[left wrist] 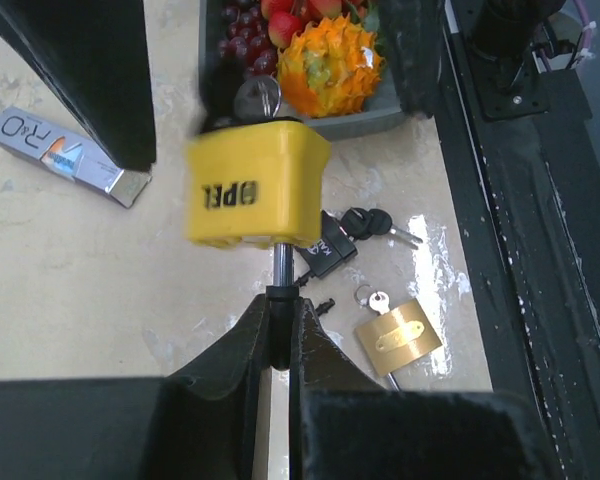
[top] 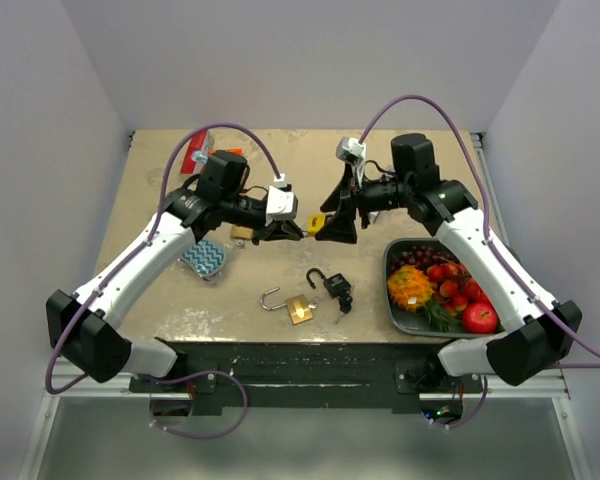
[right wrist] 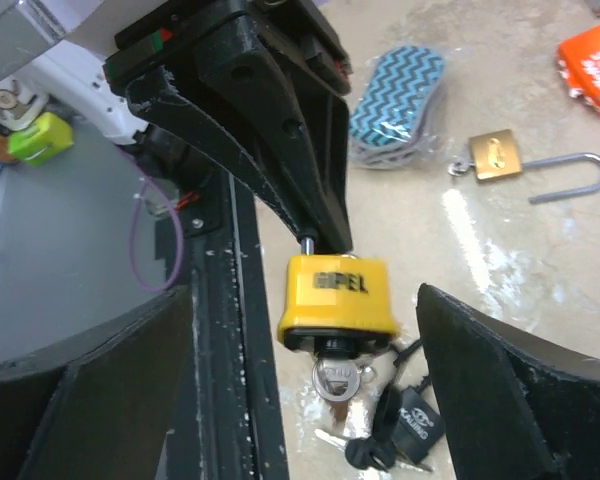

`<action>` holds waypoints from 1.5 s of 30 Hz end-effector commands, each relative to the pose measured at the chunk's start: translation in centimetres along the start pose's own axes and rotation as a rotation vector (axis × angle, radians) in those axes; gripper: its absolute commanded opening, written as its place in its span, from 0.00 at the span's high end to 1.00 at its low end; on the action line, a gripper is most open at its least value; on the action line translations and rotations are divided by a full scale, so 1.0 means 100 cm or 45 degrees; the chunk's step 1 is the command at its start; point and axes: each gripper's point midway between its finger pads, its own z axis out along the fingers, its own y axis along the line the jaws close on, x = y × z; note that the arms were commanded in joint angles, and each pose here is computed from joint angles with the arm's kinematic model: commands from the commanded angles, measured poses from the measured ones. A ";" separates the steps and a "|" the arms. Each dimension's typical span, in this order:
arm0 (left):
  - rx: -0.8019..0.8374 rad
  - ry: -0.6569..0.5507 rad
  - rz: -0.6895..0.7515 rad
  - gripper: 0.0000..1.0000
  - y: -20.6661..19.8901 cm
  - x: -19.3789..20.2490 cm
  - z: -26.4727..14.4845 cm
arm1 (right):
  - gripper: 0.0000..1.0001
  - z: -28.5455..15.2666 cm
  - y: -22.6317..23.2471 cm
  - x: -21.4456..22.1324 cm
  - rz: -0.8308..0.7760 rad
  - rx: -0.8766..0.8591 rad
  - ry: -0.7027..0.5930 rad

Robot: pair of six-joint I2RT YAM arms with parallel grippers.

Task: Lock with the key
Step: Lock the lock.

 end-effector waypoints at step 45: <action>0.016 -0.154 -0.041 1.00 0.005 -0.055 -0.005 | 0.56 0.011 0.006 0.027 -0.526 0.057 0.181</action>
